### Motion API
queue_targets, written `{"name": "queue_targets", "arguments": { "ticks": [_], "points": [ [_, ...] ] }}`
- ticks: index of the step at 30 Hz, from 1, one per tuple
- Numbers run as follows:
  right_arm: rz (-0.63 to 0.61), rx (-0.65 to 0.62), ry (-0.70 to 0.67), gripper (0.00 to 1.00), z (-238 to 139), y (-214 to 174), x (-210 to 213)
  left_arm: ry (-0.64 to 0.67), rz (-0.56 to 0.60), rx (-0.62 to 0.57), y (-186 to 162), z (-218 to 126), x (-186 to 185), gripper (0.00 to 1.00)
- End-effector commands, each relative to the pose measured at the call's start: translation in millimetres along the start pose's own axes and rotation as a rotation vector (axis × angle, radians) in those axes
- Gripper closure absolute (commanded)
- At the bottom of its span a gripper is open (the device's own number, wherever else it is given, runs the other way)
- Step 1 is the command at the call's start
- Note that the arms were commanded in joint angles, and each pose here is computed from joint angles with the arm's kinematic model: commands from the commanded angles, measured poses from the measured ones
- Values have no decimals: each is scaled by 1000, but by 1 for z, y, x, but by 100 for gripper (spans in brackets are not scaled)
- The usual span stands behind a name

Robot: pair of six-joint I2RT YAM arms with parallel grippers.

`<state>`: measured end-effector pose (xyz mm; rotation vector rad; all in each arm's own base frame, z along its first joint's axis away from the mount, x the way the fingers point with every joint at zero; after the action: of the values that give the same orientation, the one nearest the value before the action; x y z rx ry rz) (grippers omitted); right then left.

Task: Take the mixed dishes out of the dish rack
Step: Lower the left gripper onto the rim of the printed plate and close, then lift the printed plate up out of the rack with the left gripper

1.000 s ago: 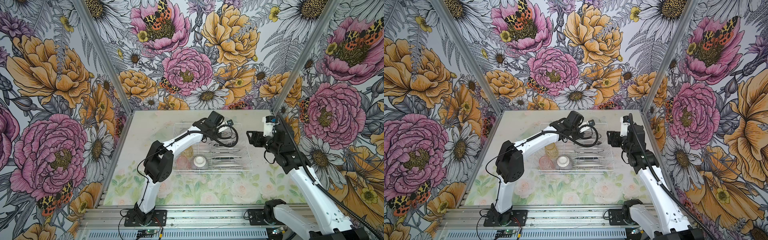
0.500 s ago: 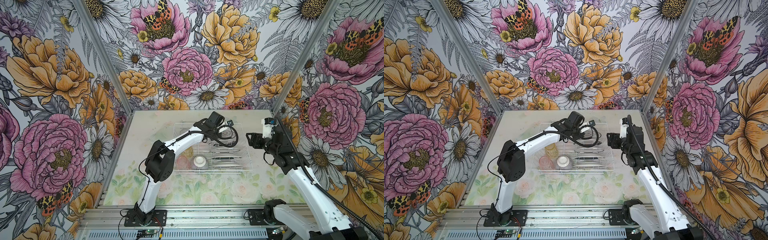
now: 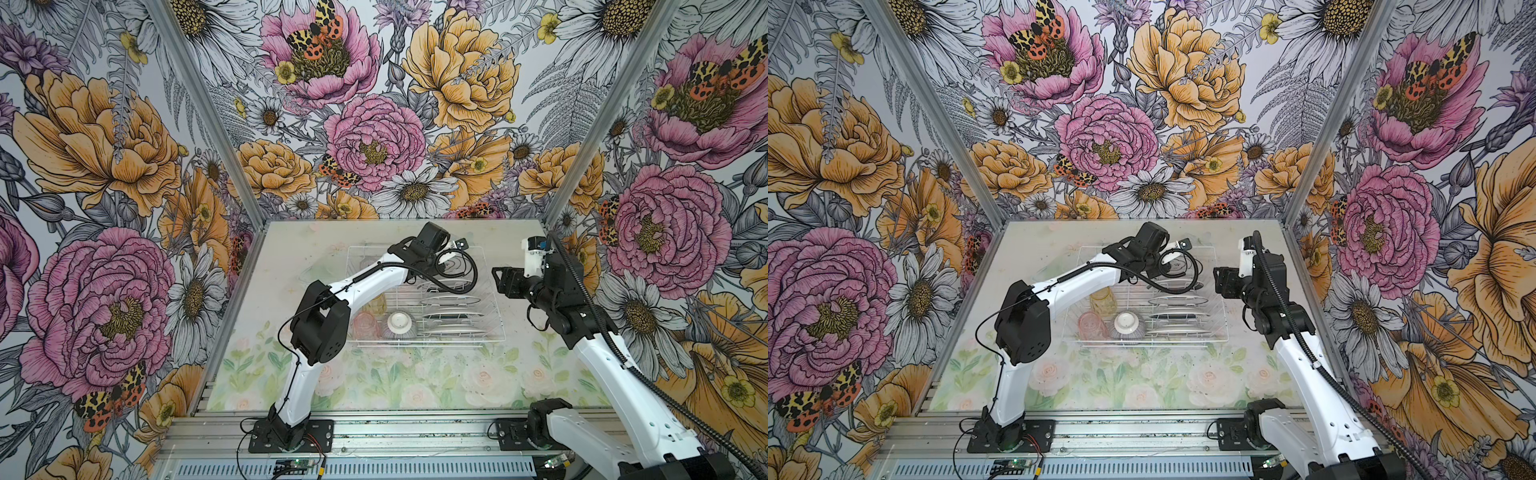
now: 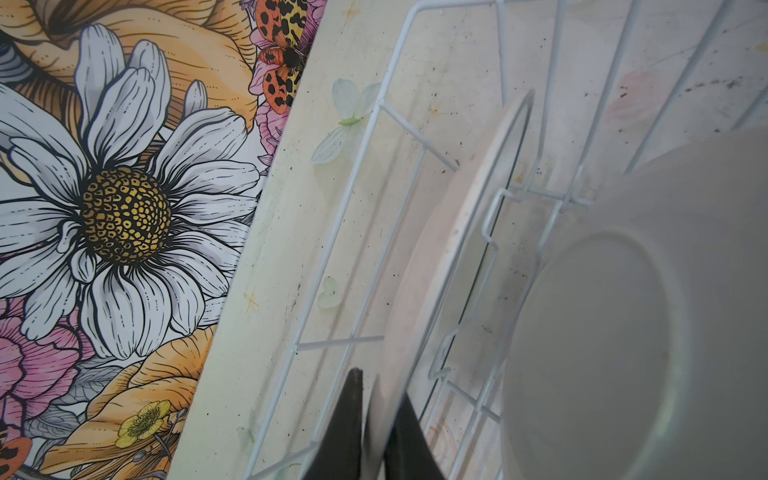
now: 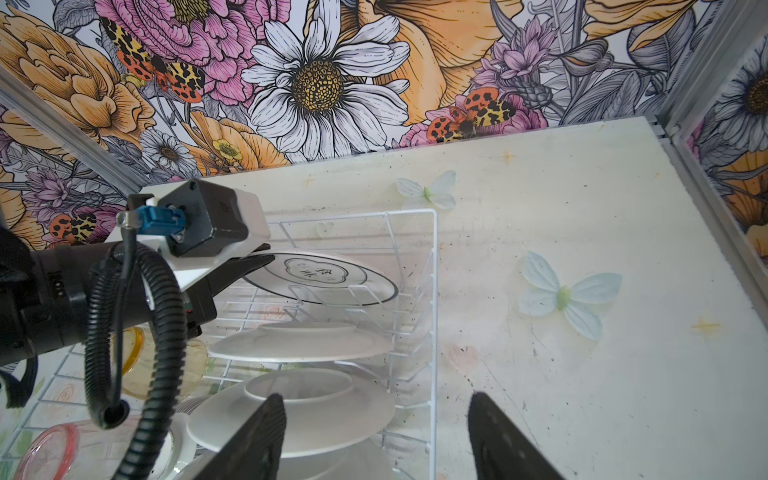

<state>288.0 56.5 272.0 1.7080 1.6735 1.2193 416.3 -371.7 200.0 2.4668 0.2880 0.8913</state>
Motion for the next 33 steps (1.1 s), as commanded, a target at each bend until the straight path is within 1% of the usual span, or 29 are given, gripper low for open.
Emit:
{"name": "queue_targets", "arguments": {
  "ticks": [1, 3, 5, 7, 9, 13, 19, 33],
  "points": [
    [-17, -12, -11, 29, -3, -2, -1, 23, 3, -1, 1, 5, -4, 91],
    [-18, -17, -14, 29, -5, -2, -1, 27, 2, -9, 1, 4, -4, 97],
    [-18, -20, -16, 29, -6, -3, -2, 32, 2, -17, 2, 4, -4, 99],
    [-17, -25, -15, 28, -7, -3, -2, 37, 1, -24, 4, 4, -4, 100],
    [-16, -28, -19, 29, -9, -4, -2, 72, -2, -14, 3, 2, 0, 100],
    [-17, -38, -20, 29, -12, -4, -2, 109, -8, -33, 7, -4, 5, 100],
    [-16, -40, -18, 29, -12, -4, -2, 165, -18, -65, 15, -19, 15, 100],
    [-3, -39, -3, 29, -12, -2, 0, 209, -32, -120, 26, -56, 28, 100]
  ]
}}
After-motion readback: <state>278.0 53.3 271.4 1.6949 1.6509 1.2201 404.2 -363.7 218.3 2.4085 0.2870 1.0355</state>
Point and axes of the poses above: each gripper's point midway between its finger pads, its own z axis out along the fingers, its own x axis along the line the jaws close on, y = z × x, the point moved 4 cm from there along -z, back along the fingers, and after that the axes turned 1 degree about z, right-handed, at the moved point
